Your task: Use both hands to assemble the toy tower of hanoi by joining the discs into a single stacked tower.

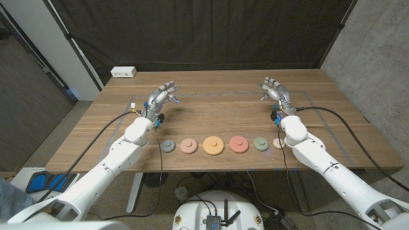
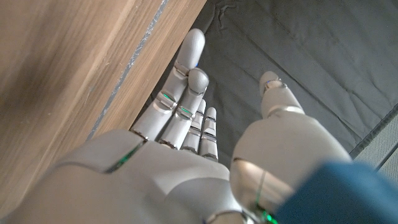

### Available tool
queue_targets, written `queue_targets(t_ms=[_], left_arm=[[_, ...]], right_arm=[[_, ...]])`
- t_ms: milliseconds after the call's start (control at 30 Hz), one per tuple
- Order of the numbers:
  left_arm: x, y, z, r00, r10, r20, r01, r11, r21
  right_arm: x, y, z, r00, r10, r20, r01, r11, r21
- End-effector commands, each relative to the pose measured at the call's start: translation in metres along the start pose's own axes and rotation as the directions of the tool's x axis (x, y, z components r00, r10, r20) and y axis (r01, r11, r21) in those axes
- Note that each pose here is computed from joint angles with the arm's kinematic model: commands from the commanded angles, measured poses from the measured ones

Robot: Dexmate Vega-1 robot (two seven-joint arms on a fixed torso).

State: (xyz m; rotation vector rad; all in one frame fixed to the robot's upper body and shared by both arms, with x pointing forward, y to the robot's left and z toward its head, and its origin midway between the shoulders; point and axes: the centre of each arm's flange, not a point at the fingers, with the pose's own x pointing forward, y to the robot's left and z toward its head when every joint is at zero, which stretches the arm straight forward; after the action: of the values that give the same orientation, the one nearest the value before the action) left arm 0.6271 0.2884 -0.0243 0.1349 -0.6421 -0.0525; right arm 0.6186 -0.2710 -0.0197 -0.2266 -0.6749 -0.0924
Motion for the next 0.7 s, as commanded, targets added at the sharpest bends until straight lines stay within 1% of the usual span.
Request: queue_targets(t_ms=[33, 133, 233, 300, 367, 500, 700], left_arm=[[0.001, -0.001, 0.006, 1.0, 0.01, 0.012, -0.011, 0.998, 0.066], [-0.001, -0.002, 0.008, 1.0, 0.025, 0.012, -0.026, 0.996, 0.086], [-0.003, -0.001, 0.012, 0.999, 0.05, 0.012, -0.051, 0.987, 0.155], [-0.003, -0.001, 0.014, 0.998, 0.06, 0.015, -0.062, 0.978, 0.199], [-0.004, -0.002, 0.016, 0.997, 0.072, 0.026, -0.076, 0.968, 0.24], [-0.006, -0.003, 0.021, 0.995, 0.087, 0.045, -0.097, 0.95, 0.297], [-0.007, -0.005, 0.023, 0.992, 0.105, 0.067, -0.122, 0.93, 0.347]], right_arm=[[-0.006, -0.002, 0.008, 0.999, -0.038, 0.001, 0.038, 0.993, -0.116], [-0.007, -0.002, 0.011, 0.999, -0.035, 0.005, 0.036, 0.989, -0.143], [-0.008, -0.002, 0.013, 0.999, -0.032, 0.008, 0.033, 0.984, -0.174], [-0.008, -0.002, 0.014, 1.0, -0.012, 0.012, 0.014, 0.986, -0.167], [-0.009, -0.001, 0.016, 1.0, -0.005, 0.018, 0.008, 0.984, -0.177], [-0.01, -0.001, 0.022, 1.0, 0.003, 0.025, 0.003, 0.97, -0.242], [-0.01, 0.001, 0.025, 1.0, 0.012, 0.017, -0.007, 0.958, -0.288]])
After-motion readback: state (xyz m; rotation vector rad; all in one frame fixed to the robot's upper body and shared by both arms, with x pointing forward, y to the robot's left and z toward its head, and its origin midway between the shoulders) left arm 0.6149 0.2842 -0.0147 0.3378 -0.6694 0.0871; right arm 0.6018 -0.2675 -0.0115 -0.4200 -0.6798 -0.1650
